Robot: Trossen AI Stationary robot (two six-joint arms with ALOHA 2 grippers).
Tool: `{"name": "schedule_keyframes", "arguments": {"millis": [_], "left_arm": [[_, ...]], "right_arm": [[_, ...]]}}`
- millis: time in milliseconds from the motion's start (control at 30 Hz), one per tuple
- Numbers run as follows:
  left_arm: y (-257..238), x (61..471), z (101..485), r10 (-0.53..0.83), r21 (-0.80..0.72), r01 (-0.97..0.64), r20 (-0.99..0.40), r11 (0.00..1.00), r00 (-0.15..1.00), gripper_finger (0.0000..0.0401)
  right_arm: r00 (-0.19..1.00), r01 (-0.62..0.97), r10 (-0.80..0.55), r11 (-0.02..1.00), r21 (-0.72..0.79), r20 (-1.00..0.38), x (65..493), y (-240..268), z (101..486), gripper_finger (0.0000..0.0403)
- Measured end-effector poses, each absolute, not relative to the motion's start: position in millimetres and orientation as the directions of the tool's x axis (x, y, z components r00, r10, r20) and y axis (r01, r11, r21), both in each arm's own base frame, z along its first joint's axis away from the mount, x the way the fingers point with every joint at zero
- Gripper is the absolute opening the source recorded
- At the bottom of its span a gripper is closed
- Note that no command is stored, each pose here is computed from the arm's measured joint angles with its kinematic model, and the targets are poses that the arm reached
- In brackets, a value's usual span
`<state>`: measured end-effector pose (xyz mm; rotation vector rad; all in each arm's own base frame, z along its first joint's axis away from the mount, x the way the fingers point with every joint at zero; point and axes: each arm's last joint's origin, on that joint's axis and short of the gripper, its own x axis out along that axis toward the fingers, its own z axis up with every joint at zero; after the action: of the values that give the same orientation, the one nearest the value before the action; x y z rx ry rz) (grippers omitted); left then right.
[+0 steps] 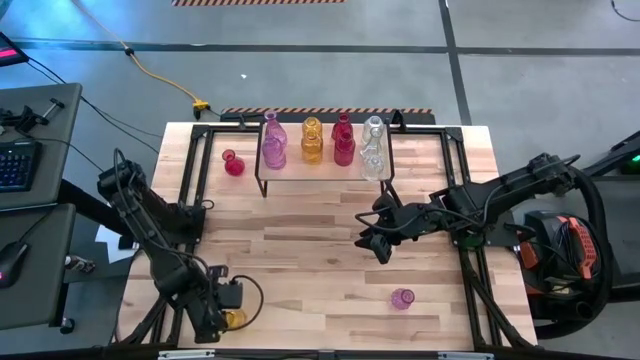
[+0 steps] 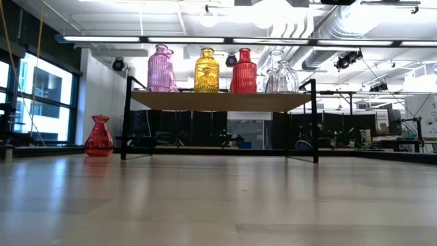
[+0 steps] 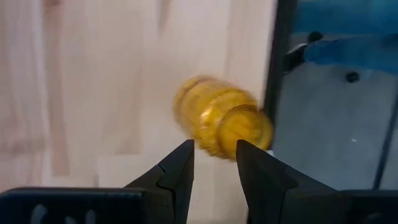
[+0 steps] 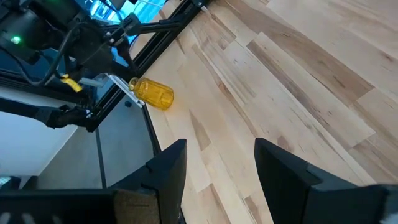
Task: Sort vases onto shelf
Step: Put the yellow vase on the shelf aligned with the other yellow vases
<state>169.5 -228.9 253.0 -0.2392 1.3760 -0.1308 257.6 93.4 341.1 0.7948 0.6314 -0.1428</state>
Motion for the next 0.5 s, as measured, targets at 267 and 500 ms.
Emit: {"name": "schedule_keyframes", "arguments": {"millis": [267,500], "left_arm": [[-231,171,239,-0.252,-0.266,-0.057,-0.950,0.962,0.185,0.0113],[-228,168,228,-0.241,-0.256,-0.082,-0.957,0.963,0.159,0.0113]], "right_arm": [[0.807,0.350,0.110,0.702,0.620,-0.580,257,93,341,0.0171],[0.807,0.347,0.110,0.708,0.616,-0.581,257,93,341,0.0171]]}}
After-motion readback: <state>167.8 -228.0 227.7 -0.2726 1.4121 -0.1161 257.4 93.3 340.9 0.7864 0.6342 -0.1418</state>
